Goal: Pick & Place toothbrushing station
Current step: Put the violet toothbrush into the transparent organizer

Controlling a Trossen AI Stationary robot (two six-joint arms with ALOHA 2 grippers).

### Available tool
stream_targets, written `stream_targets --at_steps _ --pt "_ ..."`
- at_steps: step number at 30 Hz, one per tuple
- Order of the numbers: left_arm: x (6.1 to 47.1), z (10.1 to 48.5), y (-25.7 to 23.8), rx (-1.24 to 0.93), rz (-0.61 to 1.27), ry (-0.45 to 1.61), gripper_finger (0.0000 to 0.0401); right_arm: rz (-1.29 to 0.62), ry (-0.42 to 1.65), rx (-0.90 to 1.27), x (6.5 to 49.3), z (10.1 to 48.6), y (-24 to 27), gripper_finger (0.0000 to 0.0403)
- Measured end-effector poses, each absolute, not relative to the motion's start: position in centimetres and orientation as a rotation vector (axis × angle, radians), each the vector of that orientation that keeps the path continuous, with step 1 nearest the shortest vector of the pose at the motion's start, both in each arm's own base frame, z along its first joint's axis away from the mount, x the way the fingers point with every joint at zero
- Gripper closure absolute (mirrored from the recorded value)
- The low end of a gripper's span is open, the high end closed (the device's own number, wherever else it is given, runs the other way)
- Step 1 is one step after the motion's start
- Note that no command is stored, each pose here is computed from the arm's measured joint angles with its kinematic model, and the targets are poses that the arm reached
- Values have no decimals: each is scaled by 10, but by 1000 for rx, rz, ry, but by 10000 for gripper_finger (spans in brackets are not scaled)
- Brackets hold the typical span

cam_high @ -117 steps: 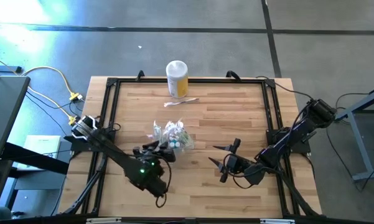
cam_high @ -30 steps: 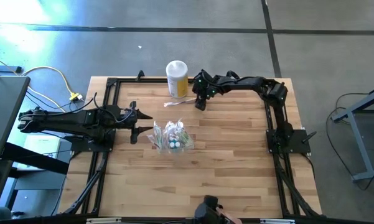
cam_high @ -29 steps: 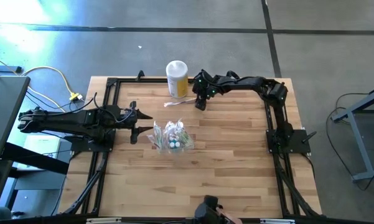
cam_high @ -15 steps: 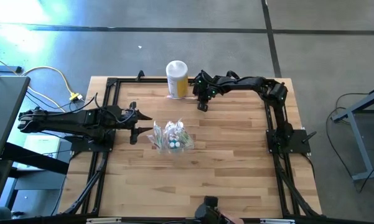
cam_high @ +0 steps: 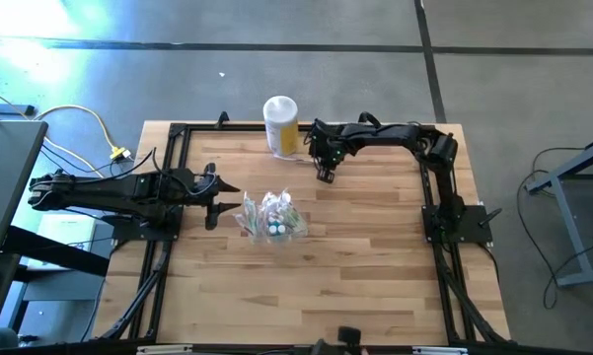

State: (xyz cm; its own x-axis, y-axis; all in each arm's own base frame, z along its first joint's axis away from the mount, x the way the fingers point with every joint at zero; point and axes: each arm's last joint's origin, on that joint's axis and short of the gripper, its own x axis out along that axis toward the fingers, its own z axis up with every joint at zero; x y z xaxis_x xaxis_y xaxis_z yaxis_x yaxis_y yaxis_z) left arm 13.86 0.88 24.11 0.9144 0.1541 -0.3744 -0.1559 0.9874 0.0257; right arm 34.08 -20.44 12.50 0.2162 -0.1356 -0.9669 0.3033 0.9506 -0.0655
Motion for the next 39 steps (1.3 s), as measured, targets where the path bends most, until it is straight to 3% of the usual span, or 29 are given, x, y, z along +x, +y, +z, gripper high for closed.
stream_targets --at_steps 21,30,39 --pt "120 230 6 -88 104 535 201 -417 1723 69 337 143 -88 400" --pt "78 248 4 -159 95 253 201 -415 1711 7 343 146 -56 403" --pt "84 187 3 -218 60 154 201 -529 1749 -49 331 152 -32 401"
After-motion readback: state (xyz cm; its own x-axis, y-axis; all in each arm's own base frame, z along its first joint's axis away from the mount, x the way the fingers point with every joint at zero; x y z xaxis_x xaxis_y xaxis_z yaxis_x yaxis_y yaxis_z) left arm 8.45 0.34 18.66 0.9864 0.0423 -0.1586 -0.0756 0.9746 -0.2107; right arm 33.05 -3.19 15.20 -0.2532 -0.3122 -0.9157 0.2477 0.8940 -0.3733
